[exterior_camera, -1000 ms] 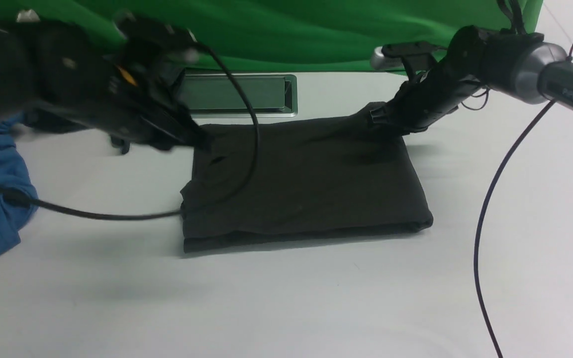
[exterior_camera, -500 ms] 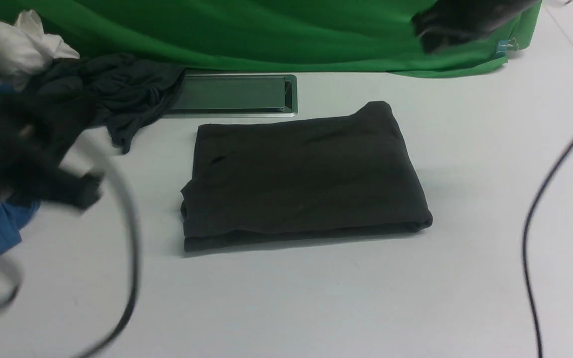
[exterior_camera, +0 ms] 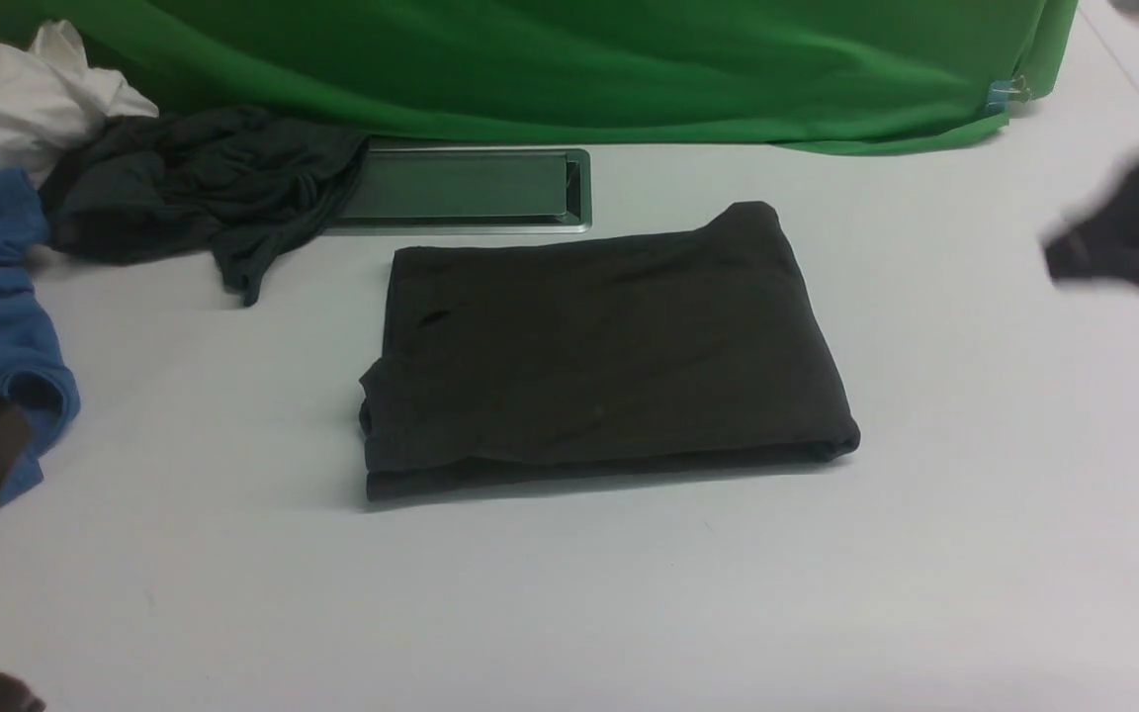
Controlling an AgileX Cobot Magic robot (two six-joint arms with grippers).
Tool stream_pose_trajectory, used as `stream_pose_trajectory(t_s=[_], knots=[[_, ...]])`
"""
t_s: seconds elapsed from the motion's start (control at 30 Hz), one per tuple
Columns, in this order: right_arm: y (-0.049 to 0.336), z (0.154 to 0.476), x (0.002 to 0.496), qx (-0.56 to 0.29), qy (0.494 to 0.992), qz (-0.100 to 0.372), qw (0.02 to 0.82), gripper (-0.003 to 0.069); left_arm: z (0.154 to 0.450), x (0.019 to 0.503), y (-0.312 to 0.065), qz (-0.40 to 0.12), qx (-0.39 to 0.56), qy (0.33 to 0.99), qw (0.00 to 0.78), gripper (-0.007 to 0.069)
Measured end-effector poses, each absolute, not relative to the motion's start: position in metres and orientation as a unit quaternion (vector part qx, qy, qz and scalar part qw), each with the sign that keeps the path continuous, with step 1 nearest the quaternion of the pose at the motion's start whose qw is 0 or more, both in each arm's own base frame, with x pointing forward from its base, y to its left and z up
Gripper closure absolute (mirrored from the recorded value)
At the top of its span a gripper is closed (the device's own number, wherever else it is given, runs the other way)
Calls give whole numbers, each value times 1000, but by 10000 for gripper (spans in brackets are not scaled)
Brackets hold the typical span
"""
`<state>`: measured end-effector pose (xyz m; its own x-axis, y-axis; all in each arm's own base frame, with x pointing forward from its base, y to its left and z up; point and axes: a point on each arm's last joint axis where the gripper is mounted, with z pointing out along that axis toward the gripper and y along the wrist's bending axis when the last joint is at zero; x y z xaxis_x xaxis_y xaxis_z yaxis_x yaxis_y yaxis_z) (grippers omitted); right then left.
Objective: Fold a long-sleeved shirt on a white desktop.
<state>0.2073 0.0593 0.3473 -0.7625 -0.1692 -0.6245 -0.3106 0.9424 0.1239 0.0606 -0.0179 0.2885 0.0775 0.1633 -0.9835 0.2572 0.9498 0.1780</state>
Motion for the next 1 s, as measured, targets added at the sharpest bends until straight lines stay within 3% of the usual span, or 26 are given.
stream_pose_trajectory(t_s=[0.17,0.33,0.47,0.8,1.0], knots=[[45,330,141,-100,920,123,357,596,285,60,-18,-32,157,681,715,607],[37,317,109,-82,891,132,426,596,285,60,-18,-33,158,681,714,607],[33,309,99,-69,869,137,471,592,285,60,-18,-33,159,682,714,607],[32,308,93,-67,859,139,488,564,285,60,-18,-32,159,681,714,607],[27,311,96,-73,843,108,522,586,285,60,-18,-32,160,681,714,607]])
